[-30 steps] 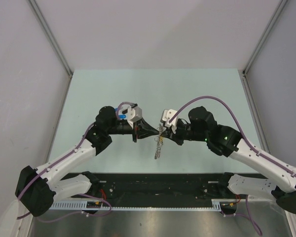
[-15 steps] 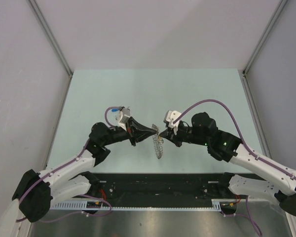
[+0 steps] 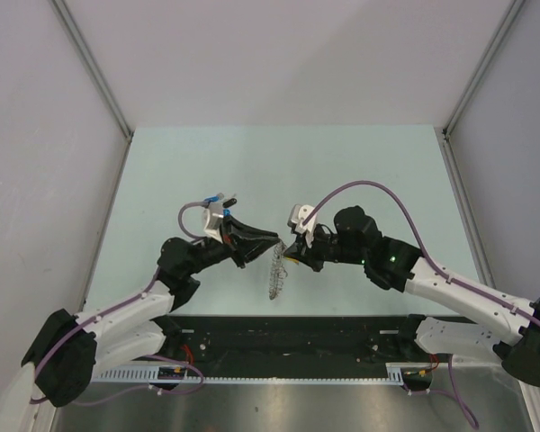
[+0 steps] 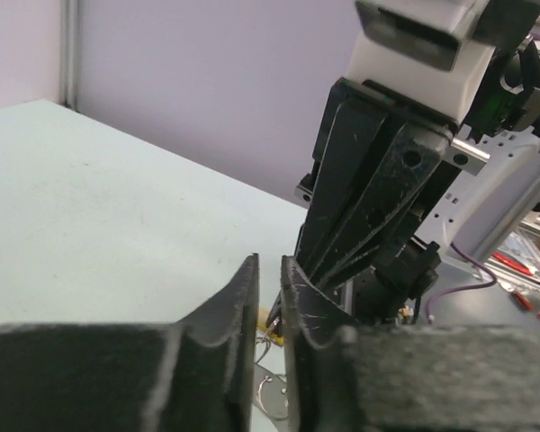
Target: Put the keys on the keyring
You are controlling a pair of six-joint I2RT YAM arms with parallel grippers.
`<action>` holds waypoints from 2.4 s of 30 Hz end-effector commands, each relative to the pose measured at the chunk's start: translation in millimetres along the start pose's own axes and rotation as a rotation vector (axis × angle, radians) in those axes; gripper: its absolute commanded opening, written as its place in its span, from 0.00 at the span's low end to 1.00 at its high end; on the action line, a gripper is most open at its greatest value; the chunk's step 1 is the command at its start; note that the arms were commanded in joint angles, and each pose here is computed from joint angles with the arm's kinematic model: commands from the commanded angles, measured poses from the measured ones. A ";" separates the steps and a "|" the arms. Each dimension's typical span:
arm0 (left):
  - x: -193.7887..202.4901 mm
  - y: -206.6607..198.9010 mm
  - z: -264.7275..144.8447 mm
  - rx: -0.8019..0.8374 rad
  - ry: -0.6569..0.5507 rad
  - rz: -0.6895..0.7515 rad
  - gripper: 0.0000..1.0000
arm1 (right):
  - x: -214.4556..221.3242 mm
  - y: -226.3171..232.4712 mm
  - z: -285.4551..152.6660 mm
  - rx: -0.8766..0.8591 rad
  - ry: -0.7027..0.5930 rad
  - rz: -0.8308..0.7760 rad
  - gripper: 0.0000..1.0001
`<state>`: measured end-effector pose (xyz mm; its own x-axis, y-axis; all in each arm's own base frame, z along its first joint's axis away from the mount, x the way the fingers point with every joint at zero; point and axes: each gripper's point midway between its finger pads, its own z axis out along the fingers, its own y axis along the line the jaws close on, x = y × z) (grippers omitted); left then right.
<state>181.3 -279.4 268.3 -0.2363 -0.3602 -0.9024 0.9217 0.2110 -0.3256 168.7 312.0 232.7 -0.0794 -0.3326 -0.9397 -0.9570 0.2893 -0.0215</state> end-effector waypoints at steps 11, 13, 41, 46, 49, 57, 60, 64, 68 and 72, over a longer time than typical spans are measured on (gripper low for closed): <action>-12.0 13.9 -13.3 -0.020 0.236 0.230 0.47 | -10.7 6.0 -4.3 -0.034 -0.007 -0.029 0.00; -3.9 8.5 -12.4 0.086 0.339 0.255 0.50 | -11.6 5.8 -6.4 -0.035 0.002 -0.044 0.00; 56.3 -17.5 -8.6 0.564 0.582 0.290 0.40 | -16.1 16.7 -9.3 -0.106 0.049 -0.148 0.00; 61.4 -20.8 -14.2 0.577 0.601 0.267 0.39 | -15.4 14.8 -8.4 -0.096 0.053 -0.150 0.00; 62.5 -22.7 -16.6 0.581 0.604 0.257 0.40 | -16.5 14.5 -8.6 -0.093 0.049 -0.150 0.00; 63.6 -28.7 -16.9 0.595 0.606 0.232 0.39 | -17.5 14.9 -9.0 -0.089 0.046 -0.152 0.00; 69.8 -31.7 -16.9 0.606 0.616 0.215 0.40 | -16.6 14.3 -8.2 -0.085 0.050 -0.150 0.00; 72.8 -35.6 -17.9 0.615 0.627 0.204 0.39 | -16.7 13.0 -7.6 -0.077 0.051 -0.146 0.00; 72.6 -36.1 -18.7 0.607 0.632 0.203 0.39 | -16.3 11.4 -6.8 -0.068 0.053 -0.139 0.00; 73.8 -35.3 -21.0 0.587 0.640 0.200 0.40 | -17.3 9.9 -7.7 -0.056 0.050 -0.135 0.00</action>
<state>154.2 -298.0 195.4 0.0356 0.2731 -0.9613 0.9668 -0.2529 -0.0361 144.0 300.1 209.2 -0.0248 -0.5066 -0.8618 -0.9868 0.1504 -0.0600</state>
